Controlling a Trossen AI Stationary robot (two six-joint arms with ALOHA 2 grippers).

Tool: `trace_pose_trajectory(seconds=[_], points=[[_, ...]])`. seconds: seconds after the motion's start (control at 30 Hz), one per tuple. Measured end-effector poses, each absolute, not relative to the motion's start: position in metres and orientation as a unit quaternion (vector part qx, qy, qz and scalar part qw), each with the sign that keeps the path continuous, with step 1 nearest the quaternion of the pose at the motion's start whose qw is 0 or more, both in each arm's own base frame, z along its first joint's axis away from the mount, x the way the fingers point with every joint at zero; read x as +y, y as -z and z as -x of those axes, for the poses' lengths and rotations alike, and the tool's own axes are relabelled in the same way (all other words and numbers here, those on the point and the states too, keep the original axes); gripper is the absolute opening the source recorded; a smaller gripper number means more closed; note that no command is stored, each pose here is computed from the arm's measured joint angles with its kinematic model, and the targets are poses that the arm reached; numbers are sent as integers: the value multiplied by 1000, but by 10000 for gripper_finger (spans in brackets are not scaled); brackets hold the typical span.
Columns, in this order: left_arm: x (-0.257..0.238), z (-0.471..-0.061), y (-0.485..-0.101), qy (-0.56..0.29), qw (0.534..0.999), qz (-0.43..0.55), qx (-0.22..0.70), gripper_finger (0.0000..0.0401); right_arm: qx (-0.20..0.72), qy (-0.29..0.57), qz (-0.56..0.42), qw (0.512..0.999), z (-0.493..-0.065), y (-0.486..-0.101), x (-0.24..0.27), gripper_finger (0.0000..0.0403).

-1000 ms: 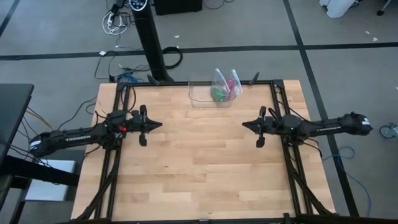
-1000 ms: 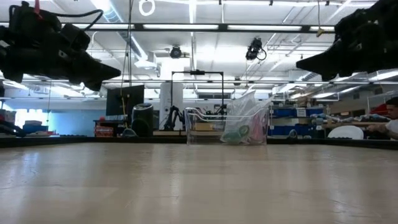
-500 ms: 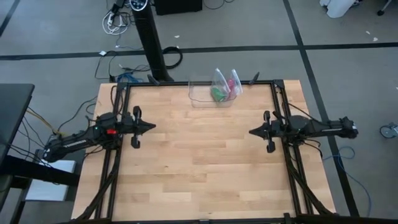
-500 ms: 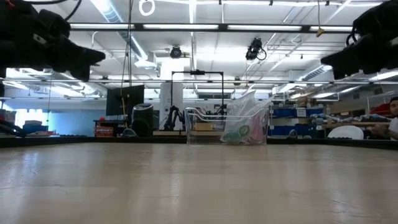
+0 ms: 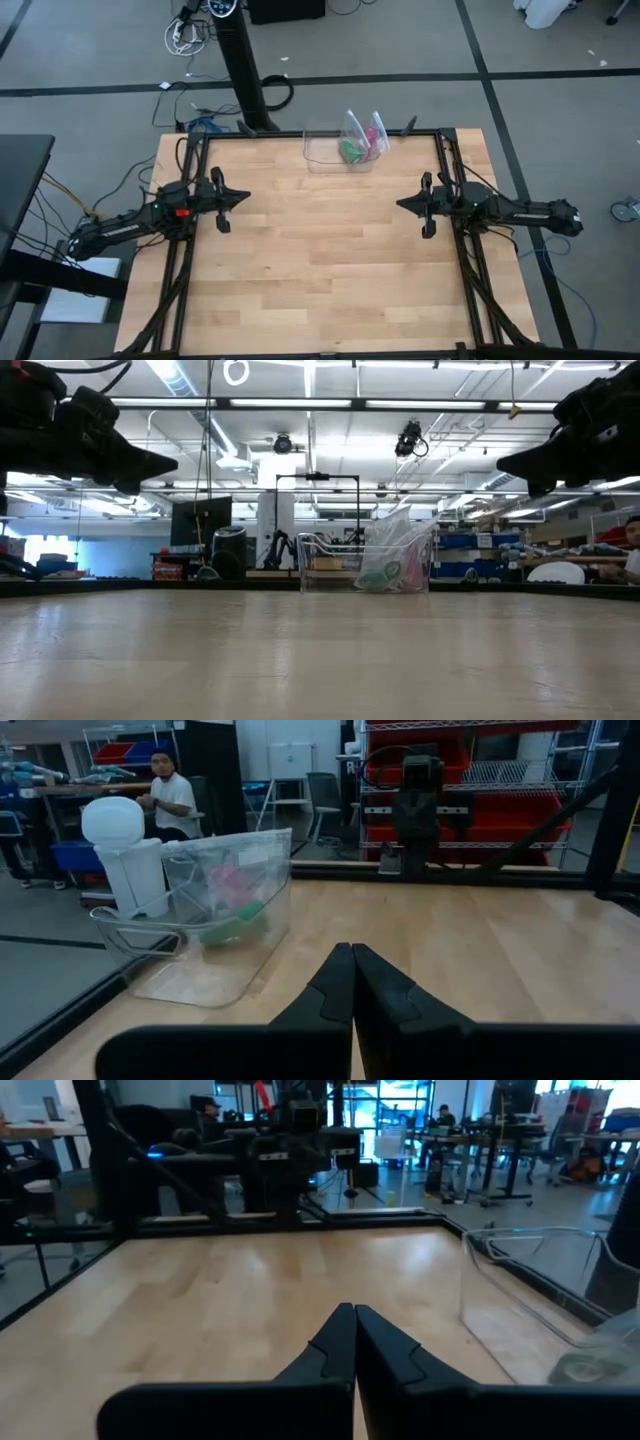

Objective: Roll bandage
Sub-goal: Return to Home Position

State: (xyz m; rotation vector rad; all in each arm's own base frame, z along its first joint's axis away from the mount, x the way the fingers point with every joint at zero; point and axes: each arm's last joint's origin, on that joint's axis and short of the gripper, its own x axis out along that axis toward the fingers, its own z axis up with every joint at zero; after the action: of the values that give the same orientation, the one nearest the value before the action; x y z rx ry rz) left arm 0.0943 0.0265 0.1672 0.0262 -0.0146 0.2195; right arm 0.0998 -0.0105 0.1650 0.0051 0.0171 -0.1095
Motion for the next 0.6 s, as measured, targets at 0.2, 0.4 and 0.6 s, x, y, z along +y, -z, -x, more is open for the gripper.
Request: trace_pose_trajectory(seconds=[0.2,0.4,0.6], points=[[26,-94,-167,-109,994,-13,-7,5,14,55,0,998,-100,-164,-11,16],[26,-94,-168,-109,994,-13,-9,6,31,55,-13,998,-102,-161,-11,17],[26,-94,-171,-109,994,-16,-25,6,32,55,-13,998,-102,-161,-11,13]])
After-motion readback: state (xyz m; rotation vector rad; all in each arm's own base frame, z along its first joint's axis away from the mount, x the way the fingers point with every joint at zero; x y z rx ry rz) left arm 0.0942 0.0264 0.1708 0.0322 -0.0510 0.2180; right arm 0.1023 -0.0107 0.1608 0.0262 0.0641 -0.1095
